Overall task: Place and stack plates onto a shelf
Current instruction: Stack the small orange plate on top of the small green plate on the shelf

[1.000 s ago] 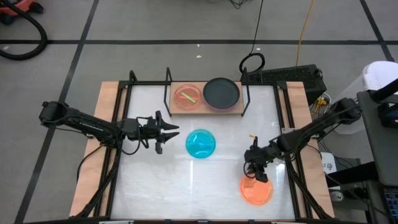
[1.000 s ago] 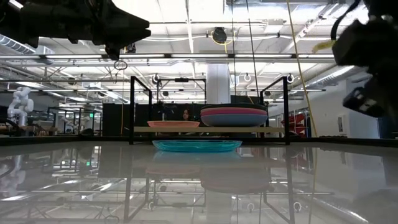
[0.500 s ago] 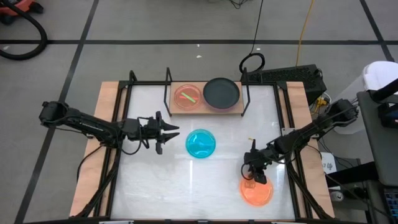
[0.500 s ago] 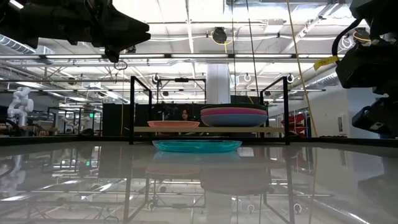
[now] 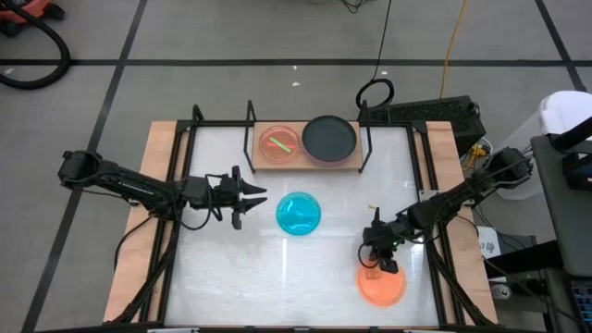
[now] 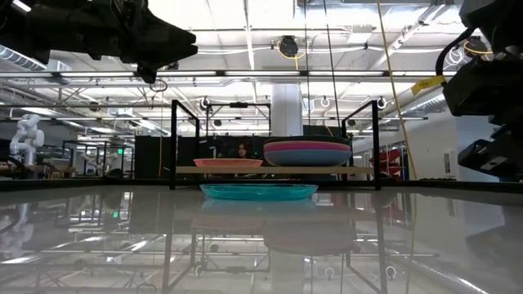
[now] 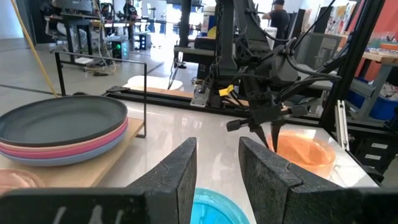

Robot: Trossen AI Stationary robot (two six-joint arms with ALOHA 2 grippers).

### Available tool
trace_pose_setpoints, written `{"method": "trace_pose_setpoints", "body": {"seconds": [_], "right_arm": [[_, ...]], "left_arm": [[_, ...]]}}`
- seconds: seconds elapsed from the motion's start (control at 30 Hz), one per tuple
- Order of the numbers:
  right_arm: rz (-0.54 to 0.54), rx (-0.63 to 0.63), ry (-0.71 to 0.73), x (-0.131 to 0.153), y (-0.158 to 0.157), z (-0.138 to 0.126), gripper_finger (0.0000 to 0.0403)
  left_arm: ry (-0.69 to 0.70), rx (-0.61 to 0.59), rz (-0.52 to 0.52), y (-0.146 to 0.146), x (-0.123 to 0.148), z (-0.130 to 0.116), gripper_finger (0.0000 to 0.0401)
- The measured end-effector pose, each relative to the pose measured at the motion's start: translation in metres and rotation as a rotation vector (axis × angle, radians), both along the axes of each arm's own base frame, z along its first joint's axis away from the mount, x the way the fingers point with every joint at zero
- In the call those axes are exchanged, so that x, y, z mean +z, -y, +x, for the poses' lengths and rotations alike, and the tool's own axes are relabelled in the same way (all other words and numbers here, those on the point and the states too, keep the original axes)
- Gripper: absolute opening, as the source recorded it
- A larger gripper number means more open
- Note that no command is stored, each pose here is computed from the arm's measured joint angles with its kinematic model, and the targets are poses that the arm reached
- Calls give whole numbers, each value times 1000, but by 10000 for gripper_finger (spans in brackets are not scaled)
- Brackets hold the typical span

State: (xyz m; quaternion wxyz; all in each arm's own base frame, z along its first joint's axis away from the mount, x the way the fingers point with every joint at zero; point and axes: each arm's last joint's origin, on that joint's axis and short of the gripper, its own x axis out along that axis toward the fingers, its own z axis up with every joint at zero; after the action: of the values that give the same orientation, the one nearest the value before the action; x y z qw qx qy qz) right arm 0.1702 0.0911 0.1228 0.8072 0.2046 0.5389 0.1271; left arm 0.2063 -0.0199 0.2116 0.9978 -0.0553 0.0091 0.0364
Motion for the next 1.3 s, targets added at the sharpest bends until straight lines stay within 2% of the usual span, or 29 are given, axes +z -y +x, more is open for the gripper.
{"method": "trace_pose_setpoints", "body": {"seconds": [0.13, 0.33, 0.47, 0.67, 0.83, 0.93, 1.03, 1.3], "right_arm": [[10, -12, -4, 0, 0, 0, 6], [10, -28, -3, 0, 0, 1, 1], [-28, -98, 31, 2, 2, 3, 1], [-33, -236, 264, 15, 8, 22, 0], [-14, -400, 462, 30, 25, 41, 0], [-20, -454, 568, 38, 40, 49, 0], [-52, -525, 672, 47, 57, 56, 0], [-147, -876, 863, 65, 124, 61, 0]], "left_arm": [[0, 0, 0, 0, 0, 0, 127], [0, 0, 0, 0, 0, 0, 127], [0, 0, 0, 0, 0, 0, 127], [-2, 0, 1, 0, 0, 0, 127], [-2, 0, 1, 0, 0, 0, 127], [-2, 0, 1, 0, 0, 0, 127], [-2, 0, 11, 0, 0, 0, 127], [-10, 27, 105, -1, 0, 0, 127]]}}
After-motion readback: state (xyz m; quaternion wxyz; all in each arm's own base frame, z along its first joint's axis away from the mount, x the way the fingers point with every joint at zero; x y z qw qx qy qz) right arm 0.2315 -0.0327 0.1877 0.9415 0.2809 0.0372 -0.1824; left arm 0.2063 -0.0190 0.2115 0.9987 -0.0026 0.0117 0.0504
